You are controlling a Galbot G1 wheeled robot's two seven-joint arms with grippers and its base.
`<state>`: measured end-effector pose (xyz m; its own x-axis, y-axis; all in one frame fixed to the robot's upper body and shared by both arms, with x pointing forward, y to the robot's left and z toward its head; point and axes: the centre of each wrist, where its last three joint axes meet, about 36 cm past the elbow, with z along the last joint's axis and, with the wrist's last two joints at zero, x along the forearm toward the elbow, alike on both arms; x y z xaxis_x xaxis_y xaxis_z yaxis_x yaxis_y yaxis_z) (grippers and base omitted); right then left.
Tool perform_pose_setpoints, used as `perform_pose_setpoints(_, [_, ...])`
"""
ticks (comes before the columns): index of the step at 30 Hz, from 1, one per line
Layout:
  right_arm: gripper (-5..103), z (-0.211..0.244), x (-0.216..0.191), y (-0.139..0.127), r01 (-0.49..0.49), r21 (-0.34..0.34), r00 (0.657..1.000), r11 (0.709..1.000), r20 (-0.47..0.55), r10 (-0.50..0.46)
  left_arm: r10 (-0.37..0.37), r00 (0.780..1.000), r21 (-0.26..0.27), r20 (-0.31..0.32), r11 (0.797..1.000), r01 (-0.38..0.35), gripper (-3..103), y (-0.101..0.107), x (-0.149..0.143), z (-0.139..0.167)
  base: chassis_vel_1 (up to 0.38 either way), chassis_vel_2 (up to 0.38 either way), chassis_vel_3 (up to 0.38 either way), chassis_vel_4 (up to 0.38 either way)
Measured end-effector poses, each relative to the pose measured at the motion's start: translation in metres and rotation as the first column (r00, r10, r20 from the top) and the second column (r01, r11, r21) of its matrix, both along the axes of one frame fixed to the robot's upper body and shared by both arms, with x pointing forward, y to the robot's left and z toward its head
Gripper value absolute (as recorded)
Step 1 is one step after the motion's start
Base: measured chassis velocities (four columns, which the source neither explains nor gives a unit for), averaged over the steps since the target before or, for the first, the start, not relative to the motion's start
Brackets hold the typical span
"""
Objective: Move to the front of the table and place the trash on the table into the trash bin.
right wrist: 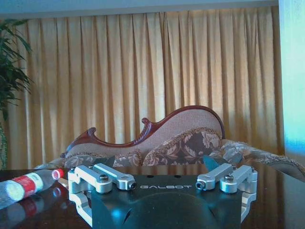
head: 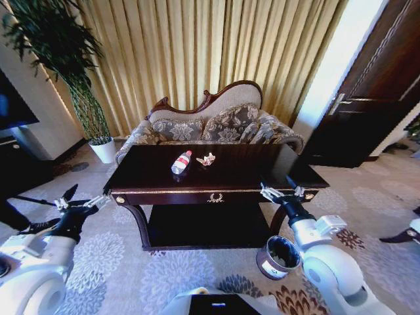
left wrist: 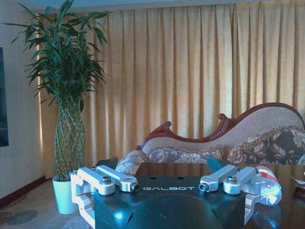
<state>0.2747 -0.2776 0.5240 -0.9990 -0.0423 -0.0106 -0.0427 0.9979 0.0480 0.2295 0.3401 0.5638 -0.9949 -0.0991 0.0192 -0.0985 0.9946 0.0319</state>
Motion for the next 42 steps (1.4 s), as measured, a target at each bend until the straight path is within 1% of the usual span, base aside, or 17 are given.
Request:
perform_pose_setpoints(20, [100,-0.005,0.008,0.001,-0.002,0.006,1.000,1.000,-0.017,0.002,-0.004,1.000,-0.006,-0.003,1.000,0.004,100,-0.001,0.000,-0.002,-0.084,0.087,0.093,-0.089])
perform_pose_setpoints(25, [100,0.003,0.015,0.000,-0.036,0.054,0.999,0.998,-0.037,0.038,-0.003,1.000,-0.006,-0.002,1.000,0.003,100,0.000,-0.001,-0.001,-0.001,0.007,0.013,-0.004])
perform_pose_setpoints(26, [100,0.007,0.021,-0.001,-0.057,0.084,0.997,0.995,-0.048,0.061,0.002,1.000,-0.001,0.002,1.000,-0.002,100,0.000,-0.002,-0.001,0.000,0.000,0.000,0.000])
perform_pose_setpoints(27, [100,0.008,0.026,-0.002,-0.070,0.091,0.996,0.993,-0.052,0.075,0.004,1.000,0.001,0.004,1.000,-0.004,100,0.001,-0.002,-0.001,0.000,0.000,0.000,0.000])
perform_pose_setpoints(32, [100,0.010,0.053,-0.004,-0.126,0.100,0.989,0.987,-0.070,0.133,0.016,1.000,0.006,0.006,1.000,-0.016,100,0.003,-0.006,-0.002,0.000,0.000,0.000,0.000])
perform_pose_setpoints(33, [100,0.006,0.068,-0.005,-0.146,0.101,0.984,0.984,-0.087,0.155,0.021,1.000,0.009,0.007,1.000,-0.021,100,0.004,-0.007,-0.003,0.000,0.000,0.000,0.000])
perform_pose_setpoints(34, [100,0.006,0.068,-0.005,-0.146,0.101,0.984,0.984,-0.087,0.155,0.021,1.000,0.009,0.007,1.000,-0.021,100,0.004,-0.007,-0.003,0.000,0.000,0.000,0.000])
perform_pose_setpoints(37, [100,0.000,0.095,-0.002,-0.196,0.085,0.970,0.977,-0.131,0.206,0.029,1.000,0.014,0.009,0.999,-0.029,100,0.005,-0.010,-0.003,0.000,0.000,0.000,0.000])
perform_pose_setpoints(38, [100,0.000,0.095,-0.002,-0.196,0.085,0.970,0.977,-0.131,0.206,0.029,1.000,0.014,0.009,0.999,-0.029,100,0.005,-0.010,-0.003,0.000,0.000,0.000,0.000])
perform_pose_setpoints(40, [100,-0.001,0.113,0.004,-0.235,0.079,0.958,0.969,-0.151,0.245,0.035,0.999,0.014,0.012,0.999,-0.035,100,0.006,-0.011,-0.003,0.000,0.000,0.000,0.000])
perform_pose_setpoints(42, [100,0.004,0.136,0.014,-0.275,0.063,0.948,0.959,-0.147,0.282,0.041,0.999,0.014,0.017,0.999,-0.041,100,0.006,-0.012,-0.004,0.000,0.000,0.000,0.000])
